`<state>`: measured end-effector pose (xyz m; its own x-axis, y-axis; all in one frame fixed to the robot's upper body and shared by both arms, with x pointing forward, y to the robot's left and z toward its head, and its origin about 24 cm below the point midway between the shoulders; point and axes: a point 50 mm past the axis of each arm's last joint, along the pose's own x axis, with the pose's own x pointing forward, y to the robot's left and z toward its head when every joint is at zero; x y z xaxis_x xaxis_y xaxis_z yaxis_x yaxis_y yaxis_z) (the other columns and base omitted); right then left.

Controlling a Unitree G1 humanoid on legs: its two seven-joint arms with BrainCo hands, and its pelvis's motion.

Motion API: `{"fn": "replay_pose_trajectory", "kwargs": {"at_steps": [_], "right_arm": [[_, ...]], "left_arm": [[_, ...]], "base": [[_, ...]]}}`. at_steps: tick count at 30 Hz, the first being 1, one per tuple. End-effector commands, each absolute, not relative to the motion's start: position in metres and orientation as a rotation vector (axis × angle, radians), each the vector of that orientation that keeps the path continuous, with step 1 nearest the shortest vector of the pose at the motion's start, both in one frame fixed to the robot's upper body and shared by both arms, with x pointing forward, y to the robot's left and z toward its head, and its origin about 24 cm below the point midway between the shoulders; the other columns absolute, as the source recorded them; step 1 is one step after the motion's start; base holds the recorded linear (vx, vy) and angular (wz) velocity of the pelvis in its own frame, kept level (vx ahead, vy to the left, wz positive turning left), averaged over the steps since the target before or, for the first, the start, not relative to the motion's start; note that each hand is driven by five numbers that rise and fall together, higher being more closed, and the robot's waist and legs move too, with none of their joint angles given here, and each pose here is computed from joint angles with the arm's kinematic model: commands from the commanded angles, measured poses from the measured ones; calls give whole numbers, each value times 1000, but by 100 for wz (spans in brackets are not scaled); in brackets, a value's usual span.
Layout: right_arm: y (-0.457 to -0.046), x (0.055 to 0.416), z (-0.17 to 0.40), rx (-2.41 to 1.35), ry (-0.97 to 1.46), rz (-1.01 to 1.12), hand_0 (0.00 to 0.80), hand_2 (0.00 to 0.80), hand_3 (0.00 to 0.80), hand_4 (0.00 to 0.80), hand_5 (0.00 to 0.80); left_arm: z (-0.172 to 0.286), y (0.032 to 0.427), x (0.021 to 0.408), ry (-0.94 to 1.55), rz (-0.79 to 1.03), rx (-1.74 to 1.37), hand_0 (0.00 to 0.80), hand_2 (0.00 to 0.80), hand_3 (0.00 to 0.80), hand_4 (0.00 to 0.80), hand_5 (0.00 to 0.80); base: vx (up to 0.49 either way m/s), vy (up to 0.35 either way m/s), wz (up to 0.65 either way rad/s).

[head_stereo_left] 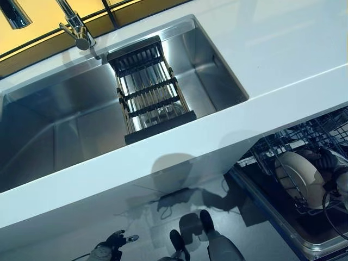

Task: Take plates into dishwasher

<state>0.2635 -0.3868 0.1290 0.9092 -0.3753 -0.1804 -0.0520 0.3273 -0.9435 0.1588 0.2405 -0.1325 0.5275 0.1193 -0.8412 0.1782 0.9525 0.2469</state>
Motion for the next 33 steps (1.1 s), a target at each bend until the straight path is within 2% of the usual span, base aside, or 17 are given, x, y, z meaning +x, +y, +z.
{"fn": "replay_pose_trajectory", "kwargs": {"at_steps": [1, 2, 3, 15, 25, 33], "right_arm": [[-405, 255, 135, -1286, 471, -297, 464, 464, 464, 464, 464], [-405, 254, 135, -1280, 469, -302, 292, 292, 292, 292, 292], [-405, 253, 134, -1274, 472, -304, 0, 0, 0, 0, 0], [-411, 245, 137, -1253, 446, -355, 0, 0, 0, 0, 0], [-412, 242, 181, -1066, 304, -431, 0, 0, 0, 0, 0], [-428, 231, 208, -995, 295, -475, 0, 0, 0, 0, 0]], "left_arm": [[-133, 246, 160, 1049, -21, 335, 0, 0, 0, 0, 0], [-133, 247, 160, 1050, -22, 335, 0, 0, 0, 0, 0], [-133, 247, 160, 1051, -22, 336, 0, 0, 0, 0, 0], [-135, 248, 154, 1070, -15, 339, 0, 0, 0, 0, 0], [-139, 253, 143, 1112, 7, 332, 0, 0, 0, 0, 0], [-145, 258, 126, 1188, 18, 366, 0, 0, 0, 0, 0]], "base": [[0, 0, 0], [0, 0, 0], [0, 0, 0], [0, 0, 0], [37, 26, -1], [32, 40, -3]]}}
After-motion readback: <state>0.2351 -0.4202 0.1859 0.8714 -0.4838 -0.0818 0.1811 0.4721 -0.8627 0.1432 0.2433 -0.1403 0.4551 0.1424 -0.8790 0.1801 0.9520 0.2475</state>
